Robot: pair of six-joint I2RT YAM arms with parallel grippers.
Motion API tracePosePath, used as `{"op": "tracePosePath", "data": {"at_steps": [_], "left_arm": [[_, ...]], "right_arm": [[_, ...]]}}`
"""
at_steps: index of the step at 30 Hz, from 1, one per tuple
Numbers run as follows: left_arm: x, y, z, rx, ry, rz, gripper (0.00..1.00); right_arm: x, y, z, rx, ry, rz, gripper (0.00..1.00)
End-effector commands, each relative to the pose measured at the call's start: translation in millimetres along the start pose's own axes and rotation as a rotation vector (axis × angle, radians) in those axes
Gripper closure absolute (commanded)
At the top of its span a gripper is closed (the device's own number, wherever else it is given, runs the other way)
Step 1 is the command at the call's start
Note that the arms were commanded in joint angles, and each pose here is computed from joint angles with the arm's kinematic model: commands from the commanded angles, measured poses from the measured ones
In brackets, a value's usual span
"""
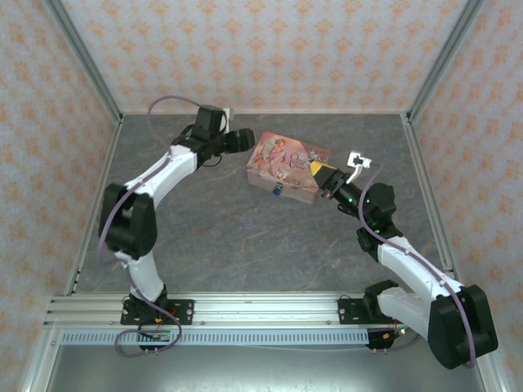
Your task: Unlock the padlock with the key
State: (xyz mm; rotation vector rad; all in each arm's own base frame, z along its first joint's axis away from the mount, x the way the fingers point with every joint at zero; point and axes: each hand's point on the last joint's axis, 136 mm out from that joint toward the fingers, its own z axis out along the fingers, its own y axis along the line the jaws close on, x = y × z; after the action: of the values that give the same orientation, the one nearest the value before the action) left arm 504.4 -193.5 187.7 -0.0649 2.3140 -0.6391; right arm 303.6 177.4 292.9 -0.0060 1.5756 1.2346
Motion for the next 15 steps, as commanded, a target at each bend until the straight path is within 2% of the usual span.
{"op": "tracePosePath", "data": {"at_steps": [1, 7, 10, 15], "left_arm": [[-4.5, -12.2, 33.6, 0.079, 0.079, -0.004, 0.13], [11.1, 6.3, 89.6, 0.044, 0.192, -0.020, 0.12], [21.8, 12.8, 99.9, 0.039, 0.216, -0.038, 0.12], [41.7, 32.9, 94.7, -0.036, 0.238, -0.028, 0.15]], "right_arm": [[-10.5, 14.3, -0.3, -0.023, -0.006, -0.017, 1.00], [-6.1, 9.9, -2.5, 0.005, 0.012, -0.025, 1.00], [-3.7, 7.9, -3.9, 0.021, 0.025, -0.033, 1.00], [-1.0, 4.7, -4.5, 0.039, 0.040, -0.038, 1.00]]}}
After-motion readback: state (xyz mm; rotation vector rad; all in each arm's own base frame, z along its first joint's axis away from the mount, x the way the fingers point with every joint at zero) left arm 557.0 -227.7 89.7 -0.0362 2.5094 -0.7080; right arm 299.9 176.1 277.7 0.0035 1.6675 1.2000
